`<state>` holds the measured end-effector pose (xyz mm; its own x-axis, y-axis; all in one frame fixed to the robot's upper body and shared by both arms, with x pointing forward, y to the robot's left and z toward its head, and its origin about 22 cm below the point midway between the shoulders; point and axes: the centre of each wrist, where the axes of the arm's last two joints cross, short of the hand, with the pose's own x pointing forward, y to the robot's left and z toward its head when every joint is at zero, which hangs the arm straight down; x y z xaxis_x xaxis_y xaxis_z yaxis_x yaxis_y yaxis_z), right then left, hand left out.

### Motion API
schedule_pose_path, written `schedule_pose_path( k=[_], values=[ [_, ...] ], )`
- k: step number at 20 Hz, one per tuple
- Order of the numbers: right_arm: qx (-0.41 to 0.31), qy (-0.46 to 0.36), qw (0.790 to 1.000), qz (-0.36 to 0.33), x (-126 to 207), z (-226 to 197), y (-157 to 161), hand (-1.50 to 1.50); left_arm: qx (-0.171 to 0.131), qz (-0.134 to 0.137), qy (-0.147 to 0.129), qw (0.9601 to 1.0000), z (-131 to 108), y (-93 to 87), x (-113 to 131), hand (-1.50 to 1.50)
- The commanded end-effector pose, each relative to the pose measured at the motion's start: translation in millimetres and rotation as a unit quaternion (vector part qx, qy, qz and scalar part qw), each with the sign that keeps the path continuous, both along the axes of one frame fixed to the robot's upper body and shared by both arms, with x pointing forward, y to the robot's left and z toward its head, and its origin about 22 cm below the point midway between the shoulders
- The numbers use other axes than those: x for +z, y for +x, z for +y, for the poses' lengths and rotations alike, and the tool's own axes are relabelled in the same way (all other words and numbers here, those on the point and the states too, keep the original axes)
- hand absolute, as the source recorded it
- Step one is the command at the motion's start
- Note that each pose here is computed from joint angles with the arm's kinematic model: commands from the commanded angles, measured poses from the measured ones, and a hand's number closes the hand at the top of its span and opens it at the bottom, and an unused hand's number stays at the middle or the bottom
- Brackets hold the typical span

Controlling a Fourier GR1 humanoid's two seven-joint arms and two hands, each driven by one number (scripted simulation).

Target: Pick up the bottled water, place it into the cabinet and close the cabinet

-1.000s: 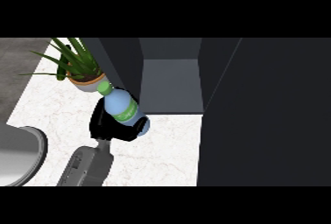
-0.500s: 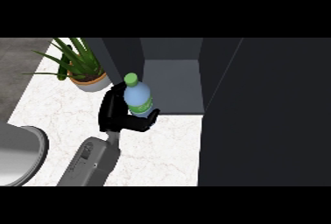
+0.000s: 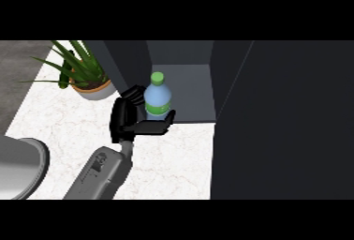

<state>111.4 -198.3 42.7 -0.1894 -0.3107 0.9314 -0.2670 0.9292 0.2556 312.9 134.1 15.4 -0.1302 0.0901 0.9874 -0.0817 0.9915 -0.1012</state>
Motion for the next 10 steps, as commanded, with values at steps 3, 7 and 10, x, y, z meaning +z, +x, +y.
schedule_pose_path(
  k=[3, 7, 10],
  values=[
    [0.003, 0.009, 1.0, 0.002, 7.8, 0.9, 0.3, -1.5, -0.01, -0.031, 0.054, 0.998, -34.7, 54.9, 50.9, 1.5],
    [0.005, 0.006, 1.0, -0.002, 0.7, -7.4, 4.8, -1.5, 0.01, -0.018, 0.075, 0.997, -24.2, 68.0, 54.9, 1.5],
    [0.007, -0.003, 1.0, -0.002, -0.4, 1.8, 9.6, -1.5, 0.022, -0.014, 0.107, 0.9939, -12.3, 72.4, 57.8, 1.5]
  ],
)
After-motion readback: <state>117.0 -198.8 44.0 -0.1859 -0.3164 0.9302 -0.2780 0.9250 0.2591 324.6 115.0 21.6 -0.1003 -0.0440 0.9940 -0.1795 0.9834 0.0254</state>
